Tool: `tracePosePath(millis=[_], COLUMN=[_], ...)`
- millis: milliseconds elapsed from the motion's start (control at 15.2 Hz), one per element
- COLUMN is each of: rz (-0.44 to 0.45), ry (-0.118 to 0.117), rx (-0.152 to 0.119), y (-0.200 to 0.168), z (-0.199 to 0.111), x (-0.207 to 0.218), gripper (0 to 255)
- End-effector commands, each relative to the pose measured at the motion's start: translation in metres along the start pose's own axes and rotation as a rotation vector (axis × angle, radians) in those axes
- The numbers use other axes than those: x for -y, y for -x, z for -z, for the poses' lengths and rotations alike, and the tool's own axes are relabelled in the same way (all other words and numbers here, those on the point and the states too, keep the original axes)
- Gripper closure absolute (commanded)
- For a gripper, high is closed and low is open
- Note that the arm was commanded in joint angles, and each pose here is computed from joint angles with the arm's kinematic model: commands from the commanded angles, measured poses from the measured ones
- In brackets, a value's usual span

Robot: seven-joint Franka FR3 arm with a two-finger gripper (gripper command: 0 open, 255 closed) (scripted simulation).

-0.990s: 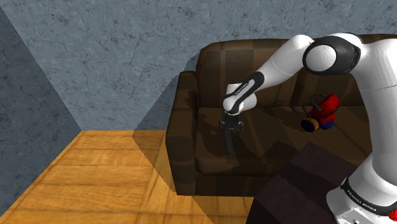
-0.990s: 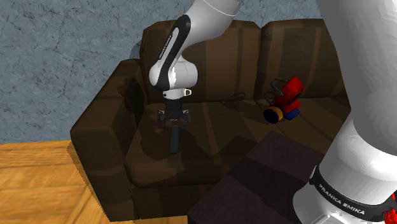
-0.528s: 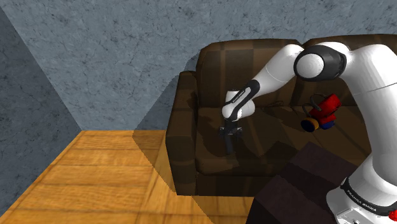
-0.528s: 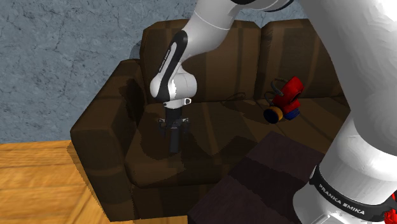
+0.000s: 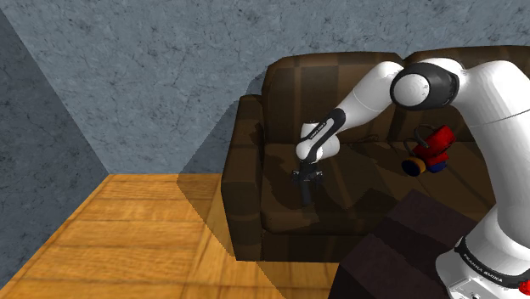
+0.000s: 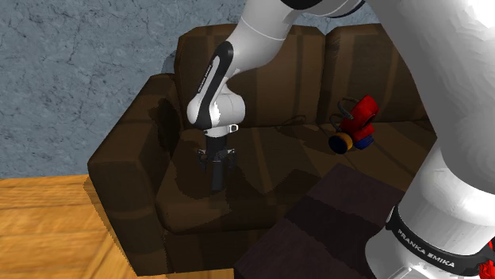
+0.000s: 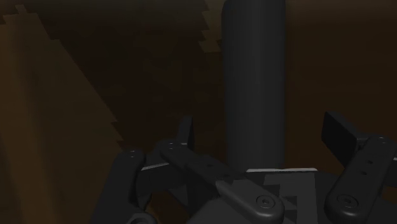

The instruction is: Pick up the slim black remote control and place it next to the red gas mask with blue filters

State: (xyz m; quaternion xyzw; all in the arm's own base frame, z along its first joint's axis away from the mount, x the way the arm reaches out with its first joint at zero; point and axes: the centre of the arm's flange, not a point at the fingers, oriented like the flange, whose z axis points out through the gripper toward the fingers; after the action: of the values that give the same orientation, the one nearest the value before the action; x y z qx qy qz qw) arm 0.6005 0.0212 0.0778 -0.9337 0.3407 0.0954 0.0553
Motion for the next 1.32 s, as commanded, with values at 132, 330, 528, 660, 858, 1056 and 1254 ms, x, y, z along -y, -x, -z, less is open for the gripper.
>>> tracePosePath(millis=[132, 330, 528, 660, 858, 1056, 1254], rz=[0.000, 0.000, 0.000, 0.000, 0.000, 0.000, 0.000], ry=[0.000, 0.000, 0.000, 0.000, 0.000, 0.000, 0.000], rx=[0.000, 0.000, 0.000, 0.000, 0.000, 0.000, 0.000], y=[0.000, 0.000, 0.001, 0.001, 0.005, 0.008, 0.011], z=[0.000, 0.001, 0.000, 0.005, 0.021, 0.036, 0.051], x=[0.000, -0.001, -0.002, 0.000, 0.001, 0.001, 0.002], gripper=[255, 255, 255, 255, 255, 255, 255])
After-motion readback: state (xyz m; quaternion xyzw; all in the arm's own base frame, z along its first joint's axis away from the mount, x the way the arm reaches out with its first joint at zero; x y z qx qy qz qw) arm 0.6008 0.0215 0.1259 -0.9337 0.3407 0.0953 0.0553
